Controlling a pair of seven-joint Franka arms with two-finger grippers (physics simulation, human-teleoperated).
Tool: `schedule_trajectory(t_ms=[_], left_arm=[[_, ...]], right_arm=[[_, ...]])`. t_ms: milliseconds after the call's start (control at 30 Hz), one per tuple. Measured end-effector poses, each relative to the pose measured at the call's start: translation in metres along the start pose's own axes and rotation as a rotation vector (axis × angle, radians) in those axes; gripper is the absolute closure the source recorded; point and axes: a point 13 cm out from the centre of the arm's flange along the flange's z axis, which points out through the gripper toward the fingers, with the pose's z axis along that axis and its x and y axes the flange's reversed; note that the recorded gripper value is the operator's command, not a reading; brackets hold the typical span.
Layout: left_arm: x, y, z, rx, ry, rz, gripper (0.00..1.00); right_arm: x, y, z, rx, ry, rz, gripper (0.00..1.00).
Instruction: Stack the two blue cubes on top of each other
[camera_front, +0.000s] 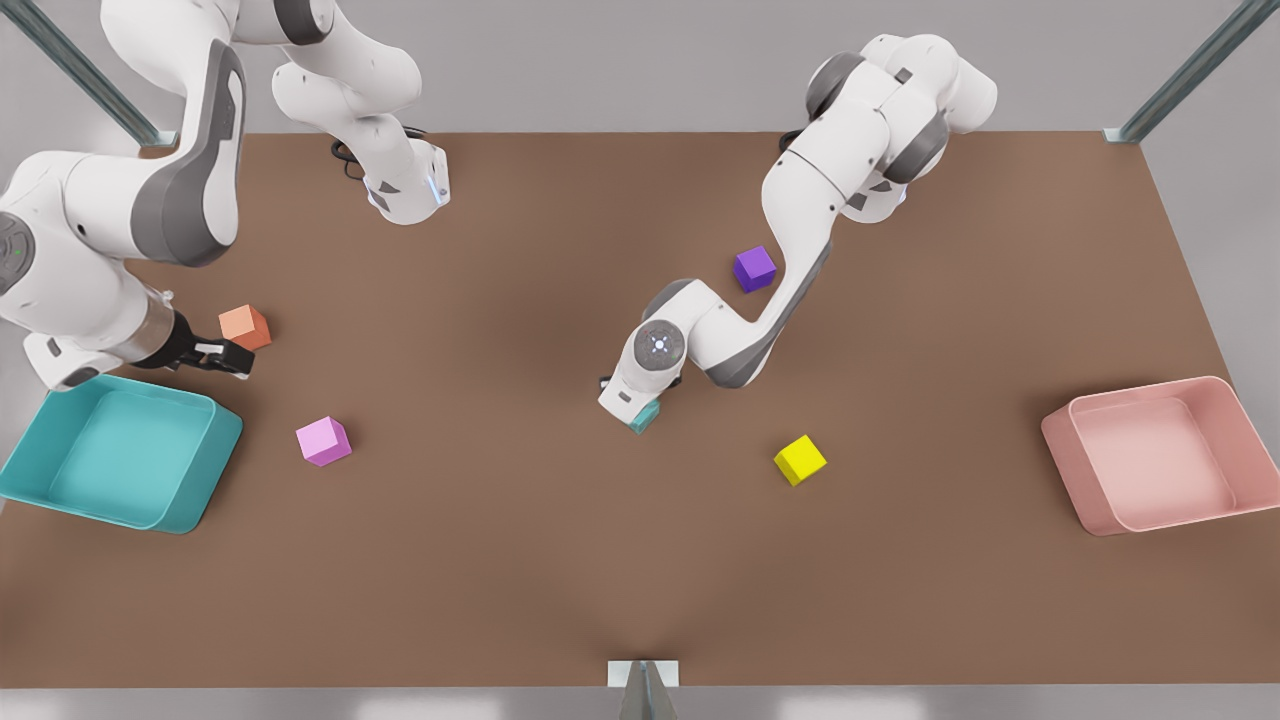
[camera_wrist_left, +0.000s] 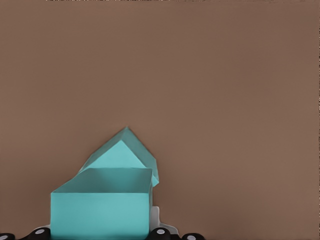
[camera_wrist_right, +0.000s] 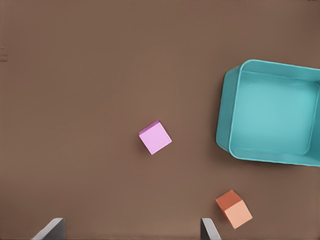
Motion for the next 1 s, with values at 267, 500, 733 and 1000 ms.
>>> schedule_trajectory(t_ms=[267,500,733,1000], left_arm=[[-0.006,-0.001,0.004,0.017,-0.008,-0.011,0.00],[-0.025,0.011,-0.004,0.028,-0.016,-0.039,0.00],[-0.026,0.011,-0.006,0.033,-0.017,-0.034,0.00],[-0.044,0.001,-0.109,0.086,-0.070,-0.036,0.00]], right_arm=[[-0.001,0.001,0.003,0.002,0.007,-0.054,0.00],[-0.001,0.000,0.005,0.003,0.010,-0.082,0.00],[-0.001,0.001,0.007,0.004,0.015,-0.104,0.00],[0.000,0.001,0.009,0.004,0.023,-0.119,0.00]])
